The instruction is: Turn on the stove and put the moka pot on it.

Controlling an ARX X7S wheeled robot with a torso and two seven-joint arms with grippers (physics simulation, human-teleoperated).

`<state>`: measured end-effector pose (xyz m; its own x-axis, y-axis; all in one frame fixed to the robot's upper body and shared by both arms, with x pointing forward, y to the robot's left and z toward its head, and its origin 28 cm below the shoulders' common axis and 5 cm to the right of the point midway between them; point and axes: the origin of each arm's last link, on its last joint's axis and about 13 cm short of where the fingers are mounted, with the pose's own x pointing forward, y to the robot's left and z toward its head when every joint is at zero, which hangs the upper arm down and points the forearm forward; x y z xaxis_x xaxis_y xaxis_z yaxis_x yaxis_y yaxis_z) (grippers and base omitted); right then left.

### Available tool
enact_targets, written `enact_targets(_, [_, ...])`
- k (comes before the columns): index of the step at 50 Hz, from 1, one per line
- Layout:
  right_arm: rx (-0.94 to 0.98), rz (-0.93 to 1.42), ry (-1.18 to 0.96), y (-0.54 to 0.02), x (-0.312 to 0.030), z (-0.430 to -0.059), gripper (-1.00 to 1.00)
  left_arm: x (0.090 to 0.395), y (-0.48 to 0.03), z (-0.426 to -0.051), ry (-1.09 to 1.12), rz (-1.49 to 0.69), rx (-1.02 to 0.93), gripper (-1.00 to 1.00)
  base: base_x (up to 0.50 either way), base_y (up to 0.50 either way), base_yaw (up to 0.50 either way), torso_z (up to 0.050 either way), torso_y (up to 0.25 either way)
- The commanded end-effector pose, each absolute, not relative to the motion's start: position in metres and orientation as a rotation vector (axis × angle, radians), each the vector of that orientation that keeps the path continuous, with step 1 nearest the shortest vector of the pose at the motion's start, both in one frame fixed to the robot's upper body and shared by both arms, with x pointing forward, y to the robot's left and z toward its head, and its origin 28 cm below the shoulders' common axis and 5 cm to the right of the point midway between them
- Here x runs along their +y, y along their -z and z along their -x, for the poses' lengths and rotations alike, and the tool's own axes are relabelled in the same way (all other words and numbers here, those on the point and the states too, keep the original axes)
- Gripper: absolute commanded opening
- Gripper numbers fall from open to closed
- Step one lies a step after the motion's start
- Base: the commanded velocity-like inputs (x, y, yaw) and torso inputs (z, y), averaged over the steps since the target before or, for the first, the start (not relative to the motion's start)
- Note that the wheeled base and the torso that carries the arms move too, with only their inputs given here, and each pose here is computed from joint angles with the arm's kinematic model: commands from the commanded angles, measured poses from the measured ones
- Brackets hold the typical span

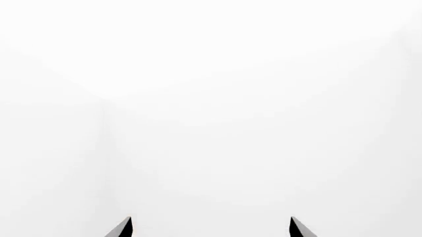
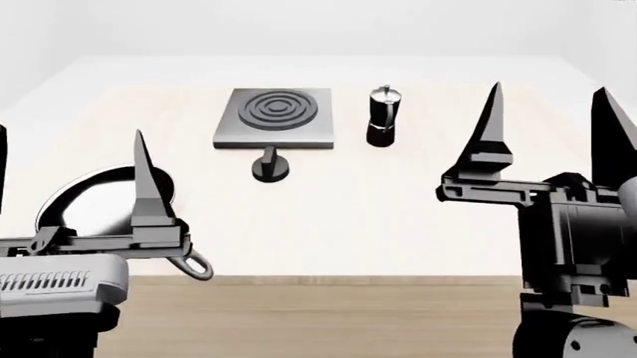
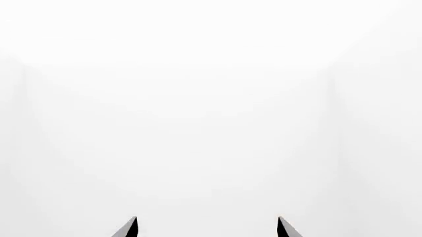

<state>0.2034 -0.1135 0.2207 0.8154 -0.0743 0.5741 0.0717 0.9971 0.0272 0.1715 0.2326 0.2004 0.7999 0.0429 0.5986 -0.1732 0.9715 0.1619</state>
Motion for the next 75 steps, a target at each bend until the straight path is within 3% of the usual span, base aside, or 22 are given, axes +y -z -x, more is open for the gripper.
enact_targets(1, [-0.659,-0.01,0.069,-0.231,-0.113,-0.194,1.0,0.233,-0.207,-0.162,-0.121,-0.214,-0.676,1.0,0.0,0.0,0.0,0.05,0.051])
enact_targets(31, [-0.663,-0.006,0.068,-0.224,-0.109,-0.192,1.0,0.233,-0.203,-0.159,-0.104,-0.19,-0.671,1.0,0.0,0.0,0.0,0.05,0.048])
enact_targets(75, [-0.645,-0.012,0.035,-0.223,-0.105,-0.195,1.0,0.231,-0.2,-0.157,-0.114,-0.197,-0.66,1.0,0.0,0.21,0.0,0.0,0.0])
